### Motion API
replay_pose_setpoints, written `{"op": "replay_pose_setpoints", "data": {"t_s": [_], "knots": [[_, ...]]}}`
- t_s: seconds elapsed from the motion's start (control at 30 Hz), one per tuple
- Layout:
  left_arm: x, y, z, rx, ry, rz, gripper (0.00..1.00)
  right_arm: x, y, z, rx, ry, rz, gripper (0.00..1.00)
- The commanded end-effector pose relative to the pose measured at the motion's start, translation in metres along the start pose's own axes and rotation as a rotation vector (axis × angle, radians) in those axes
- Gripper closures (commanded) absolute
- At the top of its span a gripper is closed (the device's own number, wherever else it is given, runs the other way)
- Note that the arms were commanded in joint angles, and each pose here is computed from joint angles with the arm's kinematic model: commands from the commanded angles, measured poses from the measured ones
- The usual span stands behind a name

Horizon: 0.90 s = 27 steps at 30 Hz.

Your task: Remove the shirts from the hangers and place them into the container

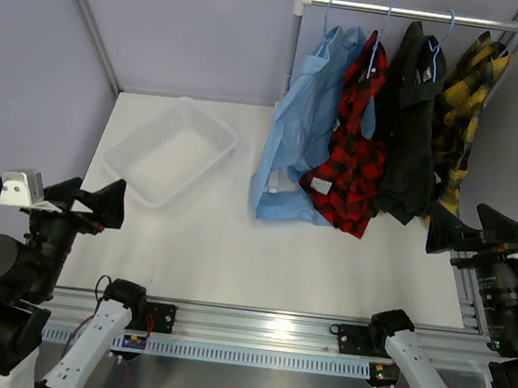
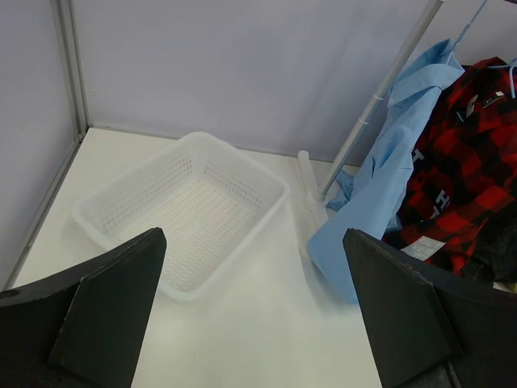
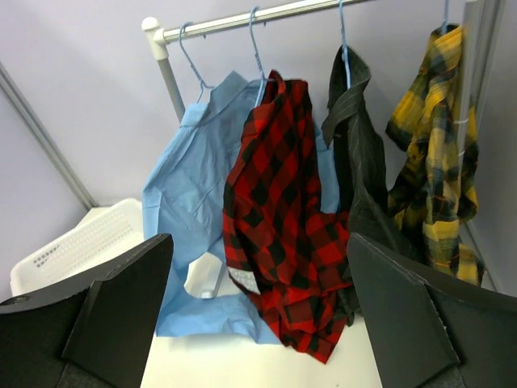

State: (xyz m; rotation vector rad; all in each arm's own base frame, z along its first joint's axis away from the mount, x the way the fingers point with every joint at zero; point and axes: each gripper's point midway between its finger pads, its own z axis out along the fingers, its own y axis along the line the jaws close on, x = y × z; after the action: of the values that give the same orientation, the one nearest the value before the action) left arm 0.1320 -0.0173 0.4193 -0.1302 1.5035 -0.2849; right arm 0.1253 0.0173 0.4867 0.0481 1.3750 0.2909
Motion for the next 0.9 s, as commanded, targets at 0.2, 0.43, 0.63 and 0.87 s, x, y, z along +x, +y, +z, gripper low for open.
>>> {"op": "replay_pose_setpoints", "data": {"t_s": [0.2,0.43,0.63,0.87], "knots": [[0.030,-0.013,0.032,0.033,0.128,-0.080,0.01,0.053,0.029,0.062,-0.077,0.259,0.078,0.01],[0.056,-0.019,0.051,0.049,0.237,-0.106,0.01,0.046,0.023,0.125,0.024,0.232,0.078,0.01],[0.059,-0.018,0.048,0.054,0.237,-0.094,0.01,0.048,-0.029,0.185,0.336,0.291,-0.096,0.01],[0.092,-0.021,0.040,0.106,0.298,-0.096,0.01,0.025,-0.082,0.233,0.500,0.268,-0.037,0.01]]}}
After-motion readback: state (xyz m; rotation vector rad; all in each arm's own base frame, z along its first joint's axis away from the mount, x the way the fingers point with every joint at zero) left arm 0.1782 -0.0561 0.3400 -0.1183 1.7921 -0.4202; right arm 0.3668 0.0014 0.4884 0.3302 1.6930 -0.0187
